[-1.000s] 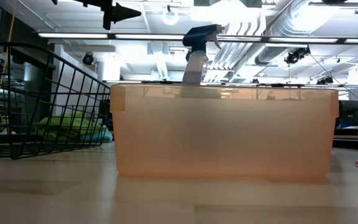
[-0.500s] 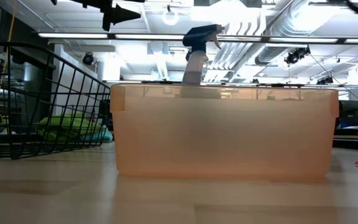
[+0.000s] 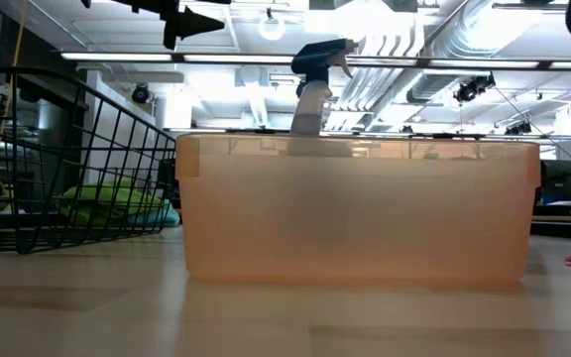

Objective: Sort microfiber towel by color & place in baskets
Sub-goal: Put the pink microfiber cloth into the mesh basket

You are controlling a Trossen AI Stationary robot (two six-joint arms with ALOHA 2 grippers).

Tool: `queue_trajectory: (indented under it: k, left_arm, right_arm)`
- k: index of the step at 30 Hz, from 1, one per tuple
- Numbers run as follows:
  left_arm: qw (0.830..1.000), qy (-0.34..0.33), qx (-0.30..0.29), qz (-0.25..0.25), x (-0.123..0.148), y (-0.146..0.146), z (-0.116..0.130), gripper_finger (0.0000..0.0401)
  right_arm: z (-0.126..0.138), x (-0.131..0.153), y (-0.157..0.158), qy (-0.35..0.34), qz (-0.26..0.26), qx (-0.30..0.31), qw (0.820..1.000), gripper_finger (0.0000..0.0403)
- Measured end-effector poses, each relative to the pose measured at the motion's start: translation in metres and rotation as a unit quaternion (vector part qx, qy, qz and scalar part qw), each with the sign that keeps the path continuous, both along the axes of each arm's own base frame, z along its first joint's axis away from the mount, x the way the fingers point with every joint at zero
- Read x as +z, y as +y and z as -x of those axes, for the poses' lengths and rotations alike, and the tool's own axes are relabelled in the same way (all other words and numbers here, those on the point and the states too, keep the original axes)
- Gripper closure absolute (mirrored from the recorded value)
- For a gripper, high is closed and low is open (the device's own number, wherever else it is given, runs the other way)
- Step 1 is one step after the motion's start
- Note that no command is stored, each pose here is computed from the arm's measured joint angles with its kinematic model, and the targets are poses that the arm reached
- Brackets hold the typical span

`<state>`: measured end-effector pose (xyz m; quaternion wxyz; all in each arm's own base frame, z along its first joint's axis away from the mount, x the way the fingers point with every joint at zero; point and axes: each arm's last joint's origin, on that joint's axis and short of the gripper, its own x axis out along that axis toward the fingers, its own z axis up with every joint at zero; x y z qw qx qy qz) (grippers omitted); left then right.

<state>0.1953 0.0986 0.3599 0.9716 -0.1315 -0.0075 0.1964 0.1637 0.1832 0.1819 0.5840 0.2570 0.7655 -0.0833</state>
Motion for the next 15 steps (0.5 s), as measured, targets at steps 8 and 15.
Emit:
queue_trajectory:
  k: [8,15]
  left_arm:
    - [1.0,0.0,0.005,-0.001,0.0,0.0,0.0,0.0162]
    - [1.0,-0.012,0.017,-0.007,0.003,0.002,0.001,0.0162]
  right_arm:
    - [-0.004,0.022,0.006,-0.017,-0.071,0.058,0.996,0.038]
    - [-0.02,0.128,-0.029,-0.212,-0.101,0.052,0.971,0.0395]
